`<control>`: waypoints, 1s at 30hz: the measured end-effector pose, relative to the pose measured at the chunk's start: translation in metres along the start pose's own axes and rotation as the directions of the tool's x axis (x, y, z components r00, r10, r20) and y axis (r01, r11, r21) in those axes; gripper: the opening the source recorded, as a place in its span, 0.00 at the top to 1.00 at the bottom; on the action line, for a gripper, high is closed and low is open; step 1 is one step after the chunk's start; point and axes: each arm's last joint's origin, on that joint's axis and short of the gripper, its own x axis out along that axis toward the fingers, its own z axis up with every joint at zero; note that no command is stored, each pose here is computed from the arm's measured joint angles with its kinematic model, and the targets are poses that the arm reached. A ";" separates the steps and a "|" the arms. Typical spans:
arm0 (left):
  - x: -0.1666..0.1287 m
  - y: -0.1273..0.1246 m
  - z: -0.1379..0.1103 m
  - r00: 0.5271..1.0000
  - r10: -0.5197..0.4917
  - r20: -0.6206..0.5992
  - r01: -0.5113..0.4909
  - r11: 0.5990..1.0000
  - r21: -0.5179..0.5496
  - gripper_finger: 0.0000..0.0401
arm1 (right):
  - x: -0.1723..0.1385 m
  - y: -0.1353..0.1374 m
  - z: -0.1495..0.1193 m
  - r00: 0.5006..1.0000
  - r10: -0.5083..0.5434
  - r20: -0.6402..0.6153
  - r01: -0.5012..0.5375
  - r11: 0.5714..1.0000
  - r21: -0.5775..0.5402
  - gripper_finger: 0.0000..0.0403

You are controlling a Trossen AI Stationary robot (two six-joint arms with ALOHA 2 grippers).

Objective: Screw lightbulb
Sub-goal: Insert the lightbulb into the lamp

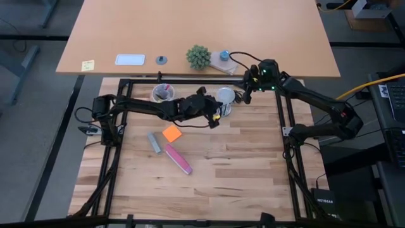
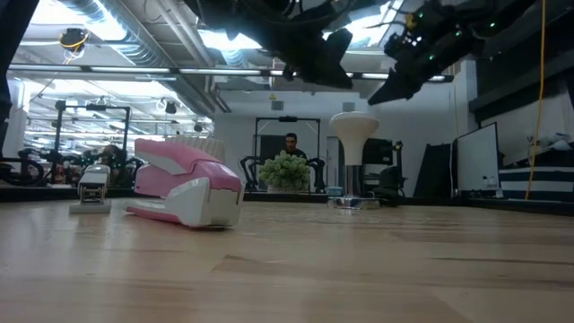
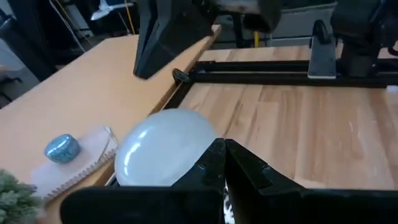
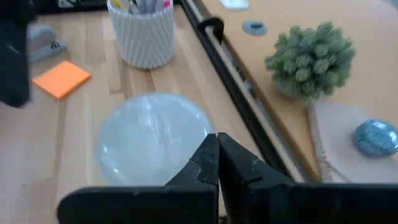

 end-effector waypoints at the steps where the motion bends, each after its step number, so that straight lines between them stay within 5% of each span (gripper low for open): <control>1: 0.000 -0.001 -0.001 1.000 -0.005 -0.005 0.005 1.000 0.001 1.00 | 0.003 -0.001 -0.002 1.000 0.005 -0.013 -0.004 1.000 0.005 0.99; 14: 0.029 -0.006 -0.032 0.998 0.004 -0.066 -0.005 1.000 -0.008 1.00 | 0.020 -0.004 -0.012 0.997 0.041 -0.067 -0.039 0.999 0.031 0.99; 30: 0.034 0.006 -0.034 0.994 0.083 -0.069 -0.085 0.996 -0.028 1.00 | 0.018 0.000 -0.018 0.985 0.117 -0.123 -0.109 0.991 0.073 0.99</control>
